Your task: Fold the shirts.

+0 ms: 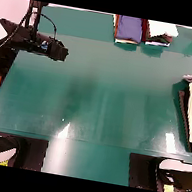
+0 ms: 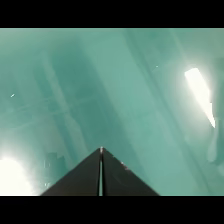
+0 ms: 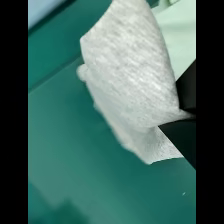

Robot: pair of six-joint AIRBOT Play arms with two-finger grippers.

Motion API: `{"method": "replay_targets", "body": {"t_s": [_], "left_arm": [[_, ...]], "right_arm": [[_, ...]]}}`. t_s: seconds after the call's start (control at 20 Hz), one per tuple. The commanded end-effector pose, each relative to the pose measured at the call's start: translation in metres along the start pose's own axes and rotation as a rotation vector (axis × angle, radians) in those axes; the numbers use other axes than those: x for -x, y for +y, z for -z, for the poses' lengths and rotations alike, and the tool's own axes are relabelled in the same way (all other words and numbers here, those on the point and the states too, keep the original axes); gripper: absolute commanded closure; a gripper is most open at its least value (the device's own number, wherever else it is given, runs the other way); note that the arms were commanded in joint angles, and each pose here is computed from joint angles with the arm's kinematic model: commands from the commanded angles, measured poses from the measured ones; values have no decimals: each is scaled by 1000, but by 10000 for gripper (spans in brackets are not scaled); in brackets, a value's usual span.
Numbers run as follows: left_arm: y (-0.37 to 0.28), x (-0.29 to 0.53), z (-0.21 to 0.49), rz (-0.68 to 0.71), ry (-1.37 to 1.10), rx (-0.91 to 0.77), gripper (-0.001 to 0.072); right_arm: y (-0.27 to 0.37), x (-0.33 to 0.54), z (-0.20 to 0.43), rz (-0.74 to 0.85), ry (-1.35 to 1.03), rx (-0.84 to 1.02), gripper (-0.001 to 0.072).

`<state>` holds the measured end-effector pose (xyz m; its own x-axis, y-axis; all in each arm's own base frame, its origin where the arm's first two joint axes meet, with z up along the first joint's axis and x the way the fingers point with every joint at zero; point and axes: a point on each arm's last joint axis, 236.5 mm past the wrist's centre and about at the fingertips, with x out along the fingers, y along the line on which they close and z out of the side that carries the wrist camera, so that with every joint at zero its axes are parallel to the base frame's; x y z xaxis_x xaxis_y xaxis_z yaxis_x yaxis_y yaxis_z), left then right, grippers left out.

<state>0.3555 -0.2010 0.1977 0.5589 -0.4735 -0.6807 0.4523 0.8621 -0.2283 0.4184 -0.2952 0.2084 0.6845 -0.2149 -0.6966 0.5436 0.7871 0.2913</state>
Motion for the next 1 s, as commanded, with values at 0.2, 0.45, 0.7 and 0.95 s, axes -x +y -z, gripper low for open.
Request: {"method": "replay_targets", "body": {"t_s": [0.2, 0.45, 0.7, 0.95], "left_arm": [[-1, 0, 0, 6, 1, 5, 684], [-1, 0, 1, 7, 4, 4, 684], [-1, 0, 3, 6, 12, -5, 685], [-1, -1, 5, 7, 22, -30, 684]], "right_arm": [[25, 71, -27, -44, -137, 31, 700], [-28, 95, 19, 67, -55, -28, 700], [-99, 126, 78, 290, 6, -38, 700], [-136, 123, 148, 403, 145, -21, 700]]}}
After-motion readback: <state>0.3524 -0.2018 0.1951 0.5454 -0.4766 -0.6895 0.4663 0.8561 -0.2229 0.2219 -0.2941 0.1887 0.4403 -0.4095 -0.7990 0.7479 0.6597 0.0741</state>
